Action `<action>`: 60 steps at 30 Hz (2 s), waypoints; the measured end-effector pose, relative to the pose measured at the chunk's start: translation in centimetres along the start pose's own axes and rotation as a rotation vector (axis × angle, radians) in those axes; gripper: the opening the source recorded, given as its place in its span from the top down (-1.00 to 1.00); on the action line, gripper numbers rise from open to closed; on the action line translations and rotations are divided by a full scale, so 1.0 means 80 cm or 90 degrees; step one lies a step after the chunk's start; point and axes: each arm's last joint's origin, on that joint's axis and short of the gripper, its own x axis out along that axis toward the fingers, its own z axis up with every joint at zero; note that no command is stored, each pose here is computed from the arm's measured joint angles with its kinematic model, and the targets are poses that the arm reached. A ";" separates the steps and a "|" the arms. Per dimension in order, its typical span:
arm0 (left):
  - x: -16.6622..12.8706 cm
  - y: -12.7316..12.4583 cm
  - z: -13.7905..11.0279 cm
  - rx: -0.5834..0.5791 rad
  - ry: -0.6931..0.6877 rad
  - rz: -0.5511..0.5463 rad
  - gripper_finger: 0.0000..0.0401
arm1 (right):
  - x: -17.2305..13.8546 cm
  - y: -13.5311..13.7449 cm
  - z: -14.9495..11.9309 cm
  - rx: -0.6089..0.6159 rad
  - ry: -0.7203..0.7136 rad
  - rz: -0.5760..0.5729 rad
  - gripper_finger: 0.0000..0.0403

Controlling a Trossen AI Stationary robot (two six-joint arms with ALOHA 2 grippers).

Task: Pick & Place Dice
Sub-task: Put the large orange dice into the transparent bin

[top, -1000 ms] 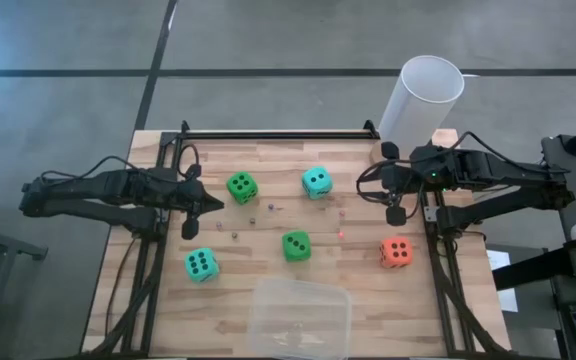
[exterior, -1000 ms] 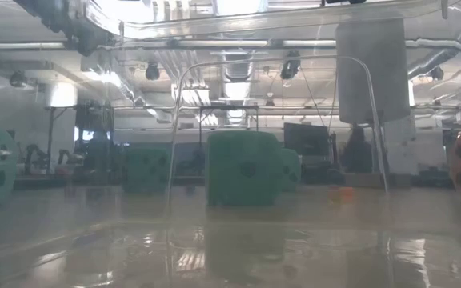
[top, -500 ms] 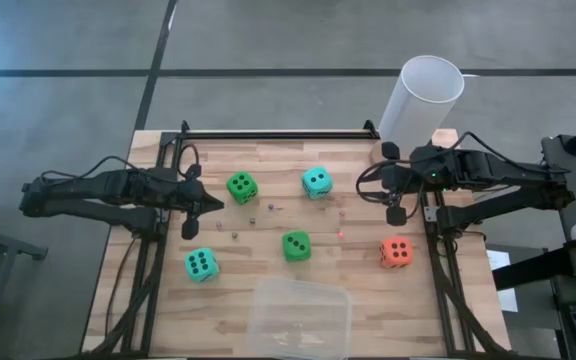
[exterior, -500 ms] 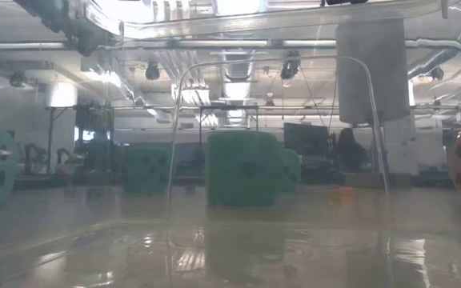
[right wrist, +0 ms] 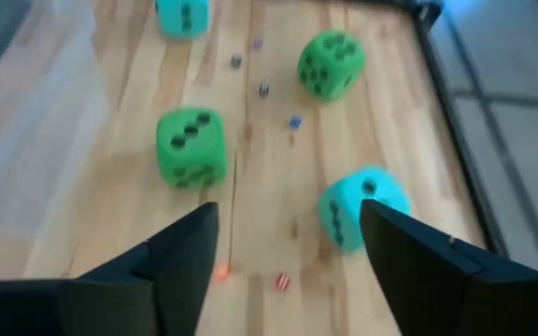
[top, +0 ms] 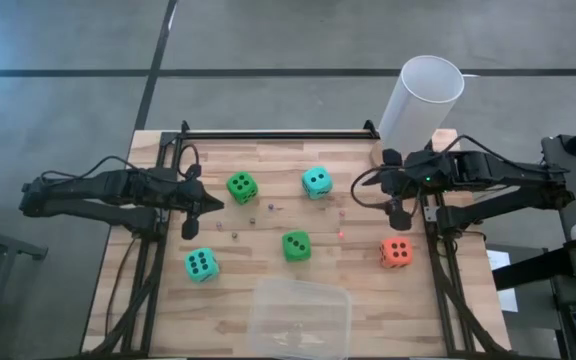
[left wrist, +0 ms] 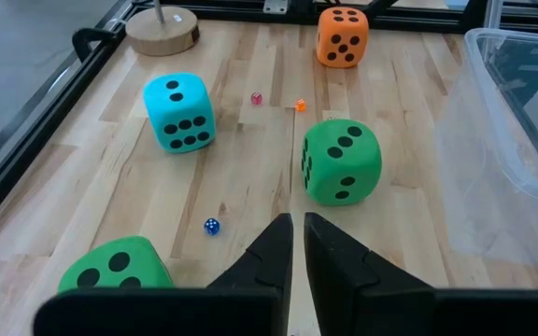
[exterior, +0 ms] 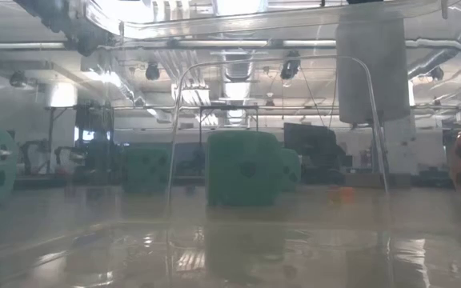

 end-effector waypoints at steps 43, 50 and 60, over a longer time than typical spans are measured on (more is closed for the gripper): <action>0.000 0.000 0.000 0.000 0.000 0.000 0.81 | 0.053 0.058 -0.077 0.095 0.295 0.035 -0.91; 0.000 0.000 0.000 0.000 0.000 0.000 0.81 | 0.054 0.057 -0.077 0.094 0.294 0.028 -0.91; 0.000 0.000 0.000 0.000 0.000 0.000 0.81 | 0.059 0.061 -0.091 0.052 0.331 0.059 -0.90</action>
